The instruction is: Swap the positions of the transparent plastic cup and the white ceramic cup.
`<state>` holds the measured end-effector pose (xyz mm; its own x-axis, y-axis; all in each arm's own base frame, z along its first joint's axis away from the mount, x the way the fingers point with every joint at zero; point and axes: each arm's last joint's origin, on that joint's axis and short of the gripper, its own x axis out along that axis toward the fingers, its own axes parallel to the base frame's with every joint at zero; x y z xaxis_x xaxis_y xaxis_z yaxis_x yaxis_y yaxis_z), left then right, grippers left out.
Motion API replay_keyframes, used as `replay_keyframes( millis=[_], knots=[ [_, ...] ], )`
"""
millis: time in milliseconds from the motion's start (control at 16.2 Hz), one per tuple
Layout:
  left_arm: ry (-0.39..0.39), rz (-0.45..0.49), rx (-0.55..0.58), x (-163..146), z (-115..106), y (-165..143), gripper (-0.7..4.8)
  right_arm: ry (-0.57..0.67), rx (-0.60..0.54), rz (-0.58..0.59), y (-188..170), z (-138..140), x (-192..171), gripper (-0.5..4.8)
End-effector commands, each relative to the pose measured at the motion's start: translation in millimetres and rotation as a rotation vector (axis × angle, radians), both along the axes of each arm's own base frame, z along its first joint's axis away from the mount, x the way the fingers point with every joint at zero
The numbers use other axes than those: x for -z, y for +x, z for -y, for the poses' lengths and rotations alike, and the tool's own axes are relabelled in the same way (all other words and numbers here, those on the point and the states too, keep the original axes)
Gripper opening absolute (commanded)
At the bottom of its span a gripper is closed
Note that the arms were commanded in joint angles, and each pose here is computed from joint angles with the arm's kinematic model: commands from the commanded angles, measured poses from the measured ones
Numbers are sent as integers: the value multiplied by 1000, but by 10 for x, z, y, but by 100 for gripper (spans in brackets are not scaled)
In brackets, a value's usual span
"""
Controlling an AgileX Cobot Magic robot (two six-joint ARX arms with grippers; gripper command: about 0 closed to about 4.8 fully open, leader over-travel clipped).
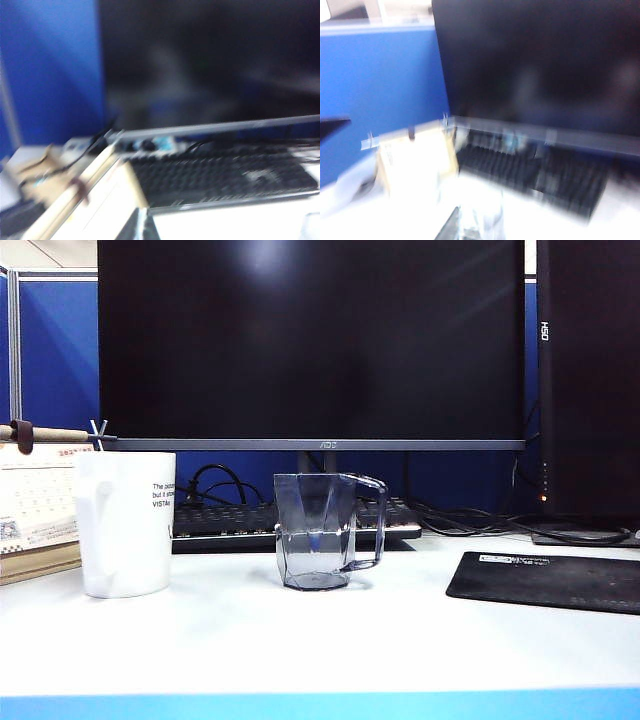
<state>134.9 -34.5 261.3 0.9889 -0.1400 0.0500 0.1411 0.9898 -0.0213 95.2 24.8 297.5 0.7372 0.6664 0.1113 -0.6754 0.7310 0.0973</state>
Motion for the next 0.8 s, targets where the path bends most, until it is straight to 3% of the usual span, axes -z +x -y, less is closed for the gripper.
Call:
replay_keyframes(
  millis=[62,246,493,678,801],
  knots=[
    [-82,-32,-24,351,-81,-81,-5,87,-7,-104,135,-9,470,-5],
    [-224,-20,-15,671,-114,-148,-6,221,40,-94,175,6,833,-5],
    [-146,-146,-45,1000,-123,-166,-5,233,129,-159,190,26,1114,-5],
    [-86,-115,-62,978,-128,-165,-5,217,310,-201,215,72,1252,-5],
    [-97,-189,-74,1048,-132,-173,-4,219,442,-208,228,107,1277,-5]
  ],
)
